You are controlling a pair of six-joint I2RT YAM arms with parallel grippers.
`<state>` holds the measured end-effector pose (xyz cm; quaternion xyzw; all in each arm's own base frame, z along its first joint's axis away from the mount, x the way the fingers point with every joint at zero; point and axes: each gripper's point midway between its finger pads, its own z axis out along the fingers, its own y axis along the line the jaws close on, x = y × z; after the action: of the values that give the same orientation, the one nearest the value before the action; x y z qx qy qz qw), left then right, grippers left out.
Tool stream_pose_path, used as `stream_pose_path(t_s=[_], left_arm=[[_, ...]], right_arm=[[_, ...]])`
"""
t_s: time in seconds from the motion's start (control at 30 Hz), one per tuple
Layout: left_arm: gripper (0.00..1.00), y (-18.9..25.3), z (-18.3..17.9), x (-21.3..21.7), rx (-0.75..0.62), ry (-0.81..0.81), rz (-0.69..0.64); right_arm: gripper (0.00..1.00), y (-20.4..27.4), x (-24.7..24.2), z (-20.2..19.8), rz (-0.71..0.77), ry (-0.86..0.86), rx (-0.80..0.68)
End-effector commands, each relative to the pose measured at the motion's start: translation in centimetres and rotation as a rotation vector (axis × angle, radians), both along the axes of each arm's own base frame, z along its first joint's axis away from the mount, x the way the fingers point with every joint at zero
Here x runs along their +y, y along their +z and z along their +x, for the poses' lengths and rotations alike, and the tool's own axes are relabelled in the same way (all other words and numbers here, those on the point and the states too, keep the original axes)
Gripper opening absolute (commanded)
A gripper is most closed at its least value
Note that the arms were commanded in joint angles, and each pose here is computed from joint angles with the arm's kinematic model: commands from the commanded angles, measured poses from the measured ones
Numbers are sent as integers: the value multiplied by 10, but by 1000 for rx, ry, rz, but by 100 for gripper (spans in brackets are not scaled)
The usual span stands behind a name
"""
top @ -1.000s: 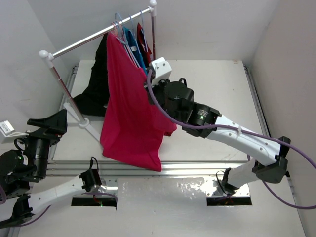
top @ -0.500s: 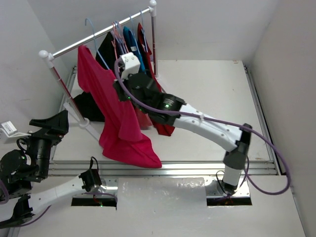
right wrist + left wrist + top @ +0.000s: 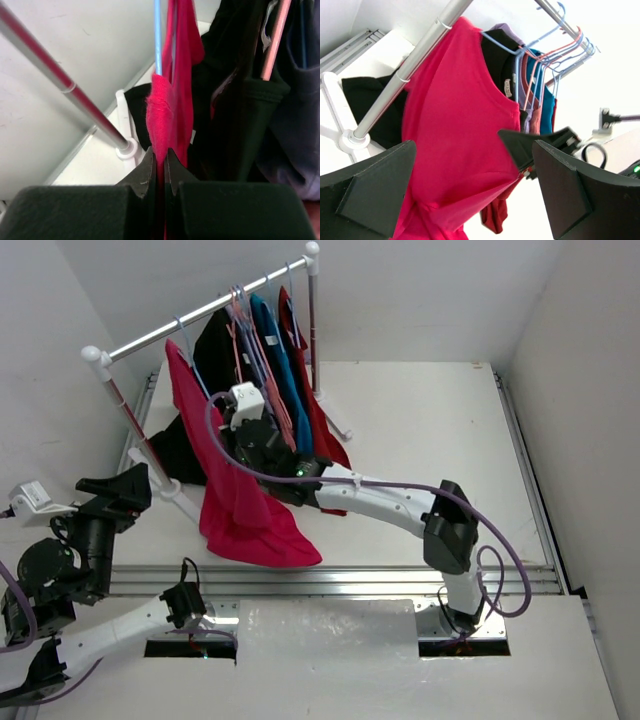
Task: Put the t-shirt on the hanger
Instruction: Place the hanger at the clothesline, then reset both arms
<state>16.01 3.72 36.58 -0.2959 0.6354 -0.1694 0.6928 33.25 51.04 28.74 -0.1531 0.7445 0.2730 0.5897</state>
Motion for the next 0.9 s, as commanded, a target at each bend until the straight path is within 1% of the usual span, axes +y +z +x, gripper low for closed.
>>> stream_pose_path(t_s=[0.0,0.07,0.1,0.17,0.2,0.23,0.27,0.33,0.37,0.4,0.47,0.5,0.57,0.6,0.63,0.67,0.7,0.73,0.77,0.8,0.83,0.87], left_arm=[[100,1,4,-6,4,-4,22],[100,1,7,-14,20,-14,48],[100,0,10,-18,30,-18,58],[100,-3,17,-34,71,-42,111],[100,-5,20,-41,88,-47,128],[100,-9,27,-51,122,-48,175],[100,-11,30,-58,141,-60,187],[100,-18,38,-72,188,-68,242],[100,-22,41,-79,204,-85,259],[100,-24,45,-80,218,-75,266],[100,-32,53,-89,257,-86,290],[100,-35,56,-89,269,-81,291],[100,-47,63,-85,301,-55,290],[100,-51,63,-82,312,-29,266],[100,-64,57,-70,358,9,280],[100,-68,52,-57,369,71,274],[100,-74,41,-45,378,98,246],[100,-73,36,-36,363,120,245],[100,-73,32,-30,353,128,246],[100,-70,25,-21,330,131,247],[100,-68,20,-13,313,151,249],[100,-67,18,-9,298,161,238]], right_arm=[[0,34,-13,-10,161,9,-50],[0,42,-19,-17,185,28,-72],[14,35,-21,-19,170,44,-69],[44,44,-23,-28,155,95,-86],[58,46,-24,-33,144,117,-81],[98,50,-26,-39,140,143,-78],[99,62,-36,-50,122,183,-87],[99,61,-55,-63,79,203,-79],[99,82,-80,-75,85,206,-91],[99,65,-96,-81,37,200,-76],[99,65,-131,-90,-15,168,-90],[99,78,-169,-97,-31,112,-106],[99,44,-219,-103,-170,23,-68],[99,48,-265,-105,-181,-98,-83],[99,45,-289,-109,-202,-147,-77],[99,28,-318,-117,-284,-190,-45],[99,36,-358,-124,-268,-279,-59],[99,21,-383,-135,-319,-308,-8],[99,21,-401,-140,-316,-342,-2],[99,29,-427,-148,-276,-390,-13],[99,27,-440,-153,-274,-407,-6],[99,19,-455,-159,-324,-413,1]])
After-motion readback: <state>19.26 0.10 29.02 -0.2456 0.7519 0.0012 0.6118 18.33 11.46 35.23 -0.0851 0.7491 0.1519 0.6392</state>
